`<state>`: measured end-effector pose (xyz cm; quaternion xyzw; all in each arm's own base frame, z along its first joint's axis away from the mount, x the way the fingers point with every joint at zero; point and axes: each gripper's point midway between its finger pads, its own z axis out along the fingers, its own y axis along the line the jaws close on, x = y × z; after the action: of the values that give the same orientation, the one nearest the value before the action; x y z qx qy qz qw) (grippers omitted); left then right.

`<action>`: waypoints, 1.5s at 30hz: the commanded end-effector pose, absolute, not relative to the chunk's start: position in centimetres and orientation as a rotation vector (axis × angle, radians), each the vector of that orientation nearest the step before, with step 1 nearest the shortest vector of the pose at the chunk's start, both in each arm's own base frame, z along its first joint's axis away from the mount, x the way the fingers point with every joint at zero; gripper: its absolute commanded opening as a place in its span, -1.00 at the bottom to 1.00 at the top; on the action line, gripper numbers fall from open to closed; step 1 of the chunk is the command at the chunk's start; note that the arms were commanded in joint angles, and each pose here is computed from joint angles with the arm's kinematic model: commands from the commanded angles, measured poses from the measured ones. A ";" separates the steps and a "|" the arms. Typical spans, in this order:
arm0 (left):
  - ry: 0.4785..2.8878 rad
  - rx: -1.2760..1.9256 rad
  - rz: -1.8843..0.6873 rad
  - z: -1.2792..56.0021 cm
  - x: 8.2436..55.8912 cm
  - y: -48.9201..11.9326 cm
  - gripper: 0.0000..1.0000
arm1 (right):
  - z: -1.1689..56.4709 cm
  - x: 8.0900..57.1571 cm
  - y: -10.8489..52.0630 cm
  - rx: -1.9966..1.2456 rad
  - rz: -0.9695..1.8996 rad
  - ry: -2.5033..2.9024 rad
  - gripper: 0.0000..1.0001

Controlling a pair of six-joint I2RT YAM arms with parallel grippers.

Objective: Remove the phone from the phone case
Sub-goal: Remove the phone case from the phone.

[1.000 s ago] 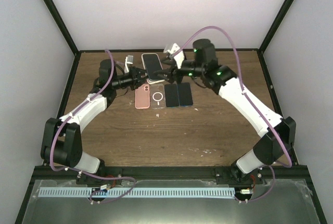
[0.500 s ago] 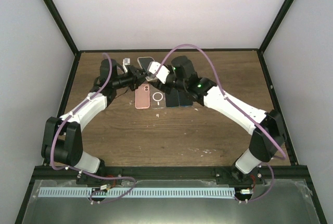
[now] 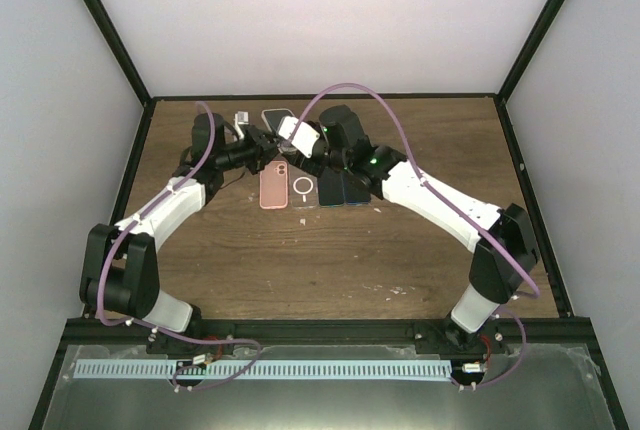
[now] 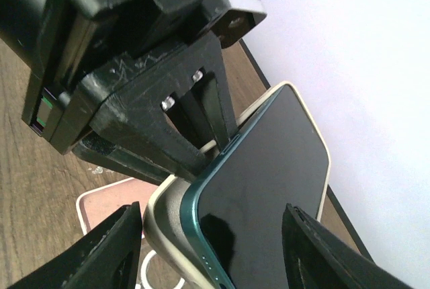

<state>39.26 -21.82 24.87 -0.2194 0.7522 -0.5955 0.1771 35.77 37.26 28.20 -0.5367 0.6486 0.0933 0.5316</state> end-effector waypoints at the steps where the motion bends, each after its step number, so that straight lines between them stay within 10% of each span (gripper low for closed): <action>1: 2.074 -0.474 -1.704 27.7 39.0 -22.3 -1.00 | 32.8 34.4 36.9 -1.242 0.290 1.466 0.09; 38: 2.074 -0.067 -1.853 30.5 36.6 -25.3 -1.00 | 29.5 40.7 33.8 -1.203 -0.396 1.170 -0.39; 45: 2.080 -0.045 -1.840 30.2 36.0 -24.8 -1.00 | 31.9 41.5 34.2 -1.168 -0.375 1.166 -0.92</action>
<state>40.15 -22.78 25.58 -0.1505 0.7576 -0.6052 0.1927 38.22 36.81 28.36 -0.5743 0.4955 -0.1098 0.6423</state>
